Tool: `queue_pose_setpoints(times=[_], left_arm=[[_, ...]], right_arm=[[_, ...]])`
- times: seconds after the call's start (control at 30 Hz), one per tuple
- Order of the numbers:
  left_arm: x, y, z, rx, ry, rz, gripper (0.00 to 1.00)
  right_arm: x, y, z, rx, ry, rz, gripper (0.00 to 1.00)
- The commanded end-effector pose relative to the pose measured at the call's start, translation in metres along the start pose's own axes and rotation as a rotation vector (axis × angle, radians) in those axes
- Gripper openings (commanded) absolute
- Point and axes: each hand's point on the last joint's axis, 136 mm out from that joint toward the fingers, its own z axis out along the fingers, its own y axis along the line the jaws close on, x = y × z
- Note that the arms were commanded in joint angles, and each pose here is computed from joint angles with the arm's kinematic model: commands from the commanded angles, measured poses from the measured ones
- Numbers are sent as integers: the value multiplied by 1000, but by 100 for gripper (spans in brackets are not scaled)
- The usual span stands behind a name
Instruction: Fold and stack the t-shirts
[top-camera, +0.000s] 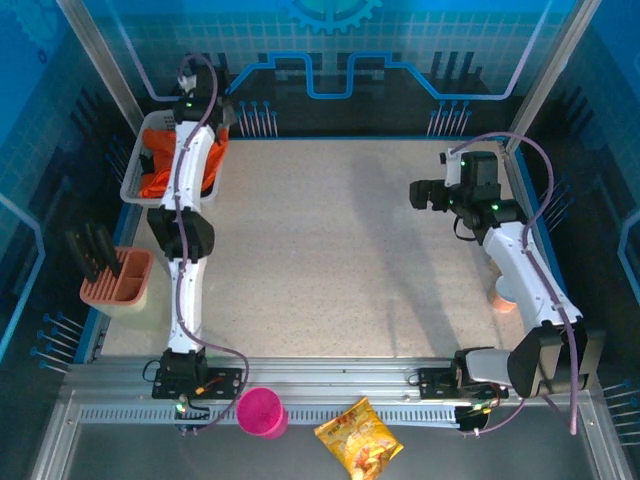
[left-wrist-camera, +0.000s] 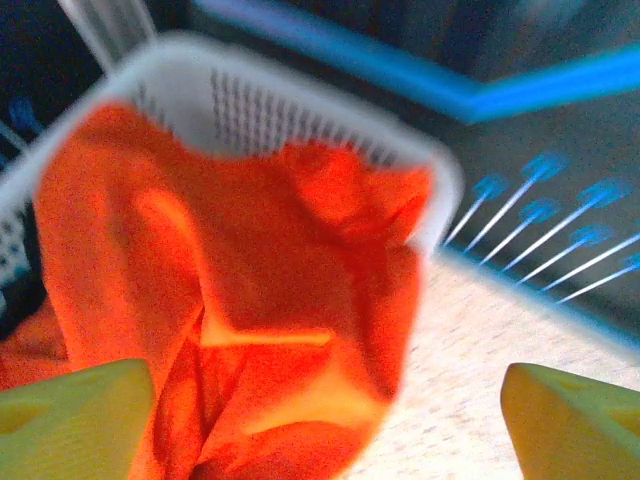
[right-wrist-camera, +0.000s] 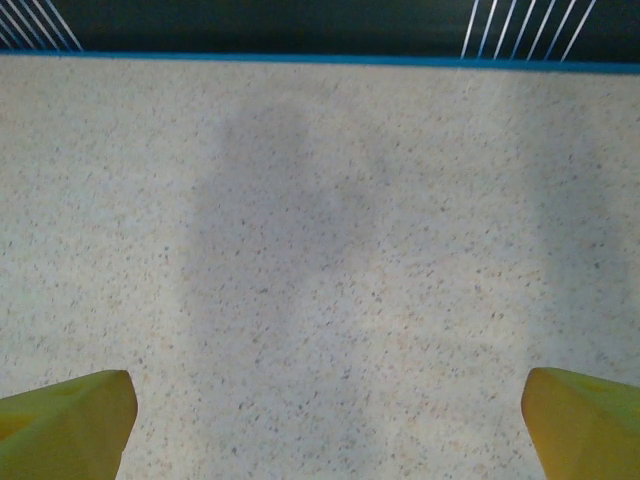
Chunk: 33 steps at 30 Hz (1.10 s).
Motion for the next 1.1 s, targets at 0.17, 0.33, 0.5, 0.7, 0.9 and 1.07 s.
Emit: queue_pose_setpoints(times=[0.17, 0.33, 0.5, 0.7, 0.9, 1.07], left_arm=[[27, 61, 51, -59, 97, -134, 82], [28, 63, 57, -71, 75, -104, 82], [34, 66, 67, -96, 78, -78, 79], [42, 64, 76, -80, 101, -73, 33], [29, 64, 66, -72, 73, -73, 8], [17, 79, 46, -136, 47, -76, 2]], right_arm=[[14, 17, 6, -58, 77, -44, 100], [19, 19, 18, -62, 101, -47, 100], [23, 28, 32, -77, 139, -59, 99], [24, 37, 41, -78, 171, -103, 96], [24, 42, 37, -82, 169, -127, 96], [22, 43, 29, -86, 156, -135, 97]])
